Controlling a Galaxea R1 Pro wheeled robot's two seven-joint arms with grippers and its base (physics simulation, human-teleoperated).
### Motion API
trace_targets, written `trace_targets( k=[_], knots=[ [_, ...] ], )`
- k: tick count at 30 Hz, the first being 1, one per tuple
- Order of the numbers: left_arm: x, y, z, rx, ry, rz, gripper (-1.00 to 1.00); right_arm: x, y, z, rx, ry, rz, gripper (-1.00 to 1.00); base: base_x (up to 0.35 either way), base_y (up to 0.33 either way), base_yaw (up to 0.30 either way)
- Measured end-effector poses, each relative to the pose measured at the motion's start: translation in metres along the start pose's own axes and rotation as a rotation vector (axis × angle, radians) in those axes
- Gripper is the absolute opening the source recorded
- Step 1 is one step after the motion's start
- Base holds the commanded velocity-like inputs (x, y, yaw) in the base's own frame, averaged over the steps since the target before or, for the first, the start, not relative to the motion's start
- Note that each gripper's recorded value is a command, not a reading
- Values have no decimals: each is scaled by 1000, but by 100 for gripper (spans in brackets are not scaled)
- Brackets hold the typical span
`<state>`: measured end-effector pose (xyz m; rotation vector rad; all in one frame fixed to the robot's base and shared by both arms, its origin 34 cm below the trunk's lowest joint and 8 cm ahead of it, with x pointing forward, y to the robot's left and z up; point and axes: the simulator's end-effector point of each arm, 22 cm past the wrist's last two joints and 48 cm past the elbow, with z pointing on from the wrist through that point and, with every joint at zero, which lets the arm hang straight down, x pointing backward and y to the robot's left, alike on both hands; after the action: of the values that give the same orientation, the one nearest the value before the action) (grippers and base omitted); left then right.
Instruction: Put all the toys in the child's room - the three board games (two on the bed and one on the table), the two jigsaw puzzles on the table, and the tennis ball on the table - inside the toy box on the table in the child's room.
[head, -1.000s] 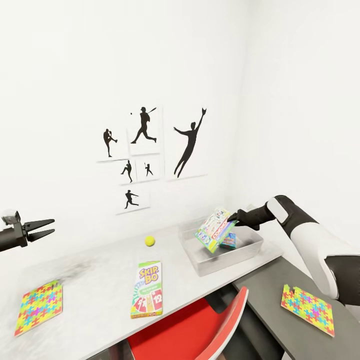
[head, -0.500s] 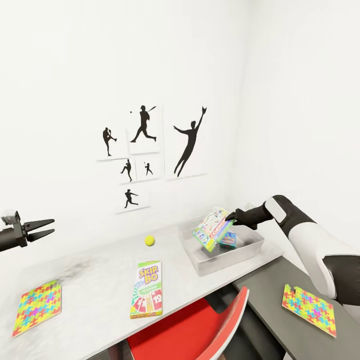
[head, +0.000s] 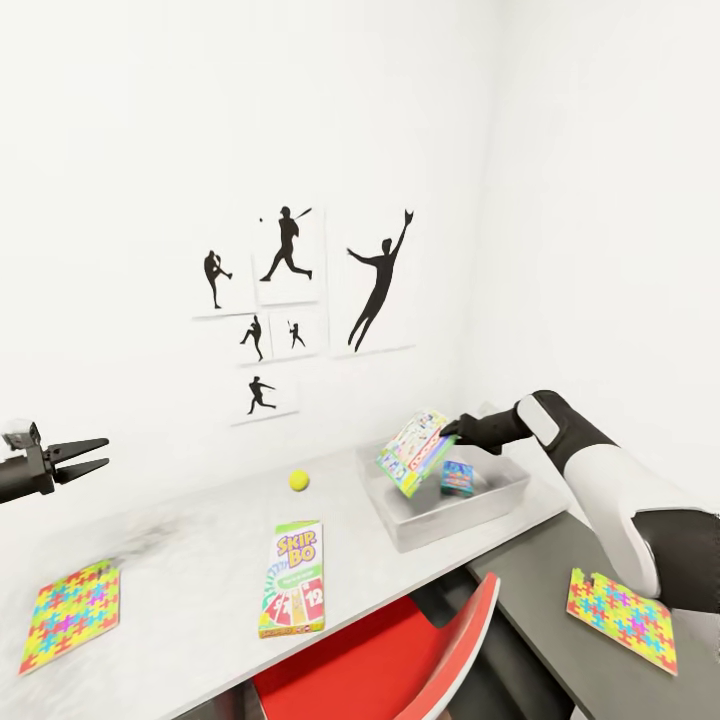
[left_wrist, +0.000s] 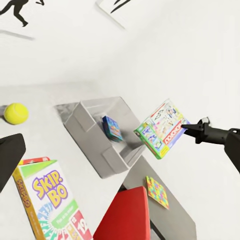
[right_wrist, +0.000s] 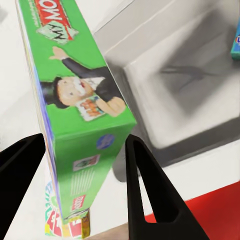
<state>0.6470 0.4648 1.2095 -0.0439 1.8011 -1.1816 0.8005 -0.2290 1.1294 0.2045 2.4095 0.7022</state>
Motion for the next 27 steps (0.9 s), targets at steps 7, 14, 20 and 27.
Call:
trace_targets(
  k=[7,14,20,27],
  knots=[
    [3,5,3,1,0,1,100,-1,-1,7,-1,-12,-8,-100,0,0,0],
    [6,11,5,1,0,1,100,0,-4,13,1,-18,-10,-100,0,0,0],
    [9,16,7,1,0,1,100,1,-7,18,1,-17,-12,-100,0,0,0],
    [13,22,9,2,0,1,100,4,-10,24,2,-17,-14,-100,0,0,0]
  ],
)
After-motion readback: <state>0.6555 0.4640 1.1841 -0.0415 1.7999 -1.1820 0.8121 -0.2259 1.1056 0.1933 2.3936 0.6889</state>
